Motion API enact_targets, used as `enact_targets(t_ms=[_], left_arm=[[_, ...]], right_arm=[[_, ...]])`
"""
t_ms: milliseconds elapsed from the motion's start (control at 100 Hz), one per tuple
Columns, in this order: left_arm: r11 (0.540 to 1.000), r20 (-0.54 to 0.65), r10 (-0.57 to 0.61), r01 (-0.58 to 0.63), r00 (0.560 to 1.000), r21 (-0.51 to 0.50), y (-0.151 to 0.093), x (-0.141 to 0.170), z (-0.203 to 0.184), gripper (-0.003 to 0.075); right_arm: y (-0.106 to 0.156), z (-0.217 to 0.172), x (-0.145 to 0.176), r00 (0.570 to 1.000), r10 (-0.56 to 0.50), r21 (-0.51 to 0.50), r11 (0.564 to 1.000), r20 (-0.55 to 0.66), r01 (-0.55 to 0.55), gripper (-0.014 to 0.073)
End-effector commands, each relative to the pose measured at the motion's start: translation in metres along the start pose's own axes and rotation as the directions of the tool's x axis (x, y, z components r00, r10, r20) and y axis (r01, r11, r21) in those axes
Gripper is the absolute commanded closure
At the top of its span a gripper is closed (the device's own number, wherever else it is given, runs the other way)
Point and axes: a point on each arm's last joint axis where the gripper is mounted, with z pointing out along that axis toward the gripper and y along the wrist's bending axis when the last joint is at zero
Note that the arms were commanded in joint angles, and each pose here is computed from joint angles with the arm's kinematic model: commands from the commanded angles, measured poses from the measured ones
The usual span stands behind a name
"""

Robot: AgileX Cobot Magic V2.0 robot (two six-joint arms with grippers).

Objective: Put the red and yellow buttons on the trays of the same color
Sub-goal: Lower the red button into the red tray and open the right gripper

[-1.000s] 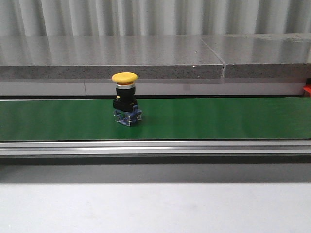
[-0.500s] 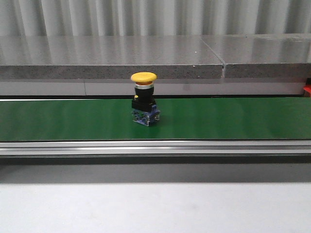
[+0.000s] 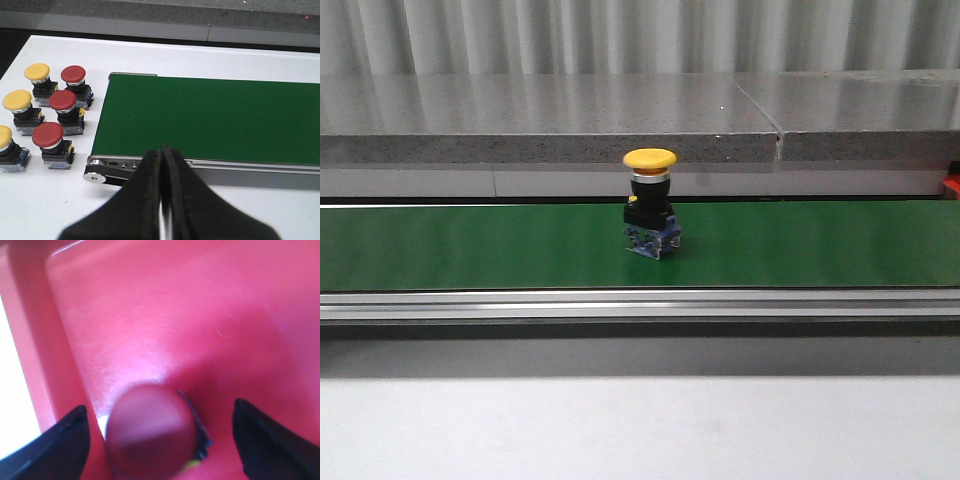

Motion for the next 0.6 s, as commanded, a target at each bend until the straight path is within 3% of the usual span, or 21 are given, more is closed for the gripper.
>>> enact_targets(t_ms=[0,150,350,590], left_arm=[[1.0,0.09,-0.008,0.006,0.996,0.023,-0.002,-0.014,-0.003,0.0741],[1.0,0.09,-0.008,0.006,0.996,0.023,-0.002,-0.014,-0.003,0.0741],[1.0,0.09,-0.008,0.006,0.996,0.023,-0.002,-0.014,-0.003,0.0741],[1.0,0.09,-0.008,0.006,0.996,0.023,-0.002,-0.014,-0.003,0.0741]], right_arm=[[0.002,-0.029,-0.023,0.991,0.002,0.002,1.0,0.133,-0.002,-0.0021],[0.005,-0.049,-0.03,0.983,-0.004,0.002,1.0,0.183,0.004,-0.0021],[0.014,-0.103,-0.041,0.954,-0.021,-0.001,1.0,0.298,0.022,-0.0021],[0.044,-0.164,-0.037,0.935,-0.078,-0.046,0.994,0.345,0.1,-0.0021]])
